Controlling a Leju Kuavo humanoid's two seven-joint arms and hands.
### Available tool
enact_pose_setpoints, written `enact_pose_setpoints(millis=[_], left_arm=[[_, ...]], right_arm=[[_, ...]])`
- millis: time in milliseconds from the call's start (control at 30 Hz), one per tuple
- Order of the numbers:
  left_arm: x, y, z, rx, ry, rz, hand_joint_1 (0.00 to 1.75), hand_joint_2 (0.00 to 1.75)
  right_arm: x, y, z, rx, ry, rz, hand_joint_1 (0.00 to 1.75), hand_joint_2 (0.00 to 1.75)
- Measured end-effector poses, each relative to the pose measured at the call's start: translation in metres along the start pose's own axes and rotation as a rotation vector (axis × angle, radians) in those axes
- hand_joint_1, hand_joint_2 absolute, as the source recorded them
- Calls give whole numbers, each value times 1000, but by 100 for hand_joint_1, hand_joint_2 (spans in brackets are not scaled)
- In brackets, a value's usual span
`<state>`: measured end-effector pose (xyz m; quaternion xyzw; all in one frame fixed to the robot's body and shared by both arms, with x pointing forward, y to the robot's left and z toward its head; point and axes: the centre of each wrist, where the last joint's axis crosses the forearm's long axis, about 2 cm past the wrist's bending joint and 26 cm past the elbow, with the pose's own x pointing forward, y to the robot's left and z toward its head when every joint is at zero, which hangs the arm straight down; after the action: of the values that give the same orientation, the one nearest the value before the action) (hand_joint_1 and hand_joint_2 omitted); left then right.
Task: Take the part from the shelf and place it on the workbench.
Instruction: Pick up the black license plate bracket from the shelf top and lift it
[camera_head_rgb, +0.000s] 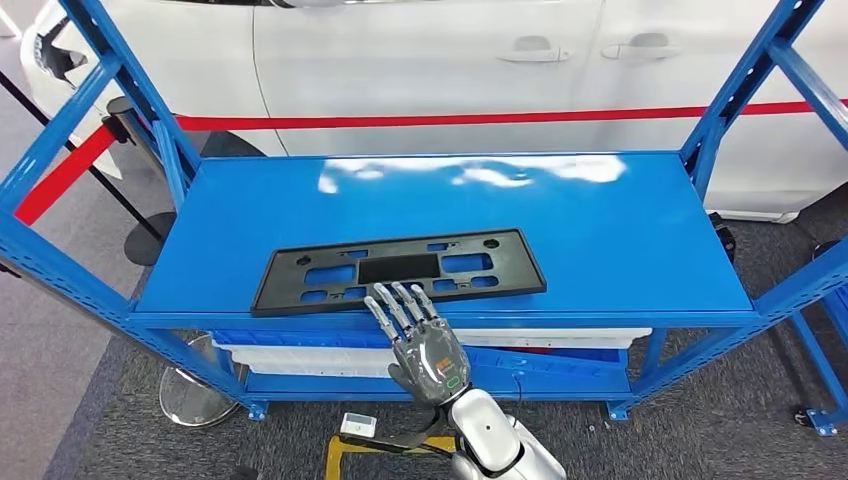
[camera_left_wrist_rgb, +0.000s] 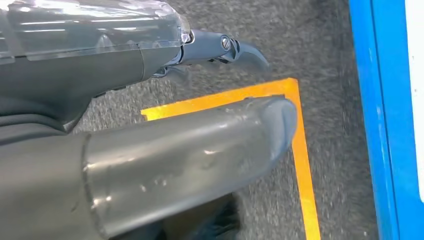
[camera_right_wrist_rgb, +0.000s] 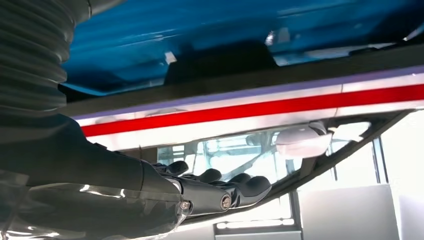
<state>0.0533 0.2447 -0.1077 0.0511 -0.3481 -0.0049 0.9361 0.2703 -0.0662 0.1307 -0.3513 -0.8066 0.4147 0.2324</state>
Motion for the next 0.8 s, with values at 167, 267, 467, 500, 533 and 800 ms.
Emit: enact_pose_setpoints(millis=[167, 267, 467, 500, 533, 800], left_arm=[[-4, 2, 2, 3, 14, -4, 0, 0], [-3, 3, 1, 4, 13, -5, 0, 0], [-3, 3, 1, 3, 13, -6, 0, 0], [-3, 3, 1, 3, 13, -6, 0, 0], [-3, 3, 1, 4, 13, -6, 0, 0], [-3, 2, 1, 11, 16, -11, 0, 0]], right_arm=[[-1, 3, 3, 14, 10, -4, 0, 175], [-2, 3, 2, 15, 15, -3, 0, 175], [-4, 3, 1, 13, 20, 0, 0, 175], [-4, 3, 2, 15, 21, 0, 0, 175], [-4, 4, 3, 18, 22, 0, 0, 175], [-7, 7, 7, 48, 35, -3, 0, 175]])
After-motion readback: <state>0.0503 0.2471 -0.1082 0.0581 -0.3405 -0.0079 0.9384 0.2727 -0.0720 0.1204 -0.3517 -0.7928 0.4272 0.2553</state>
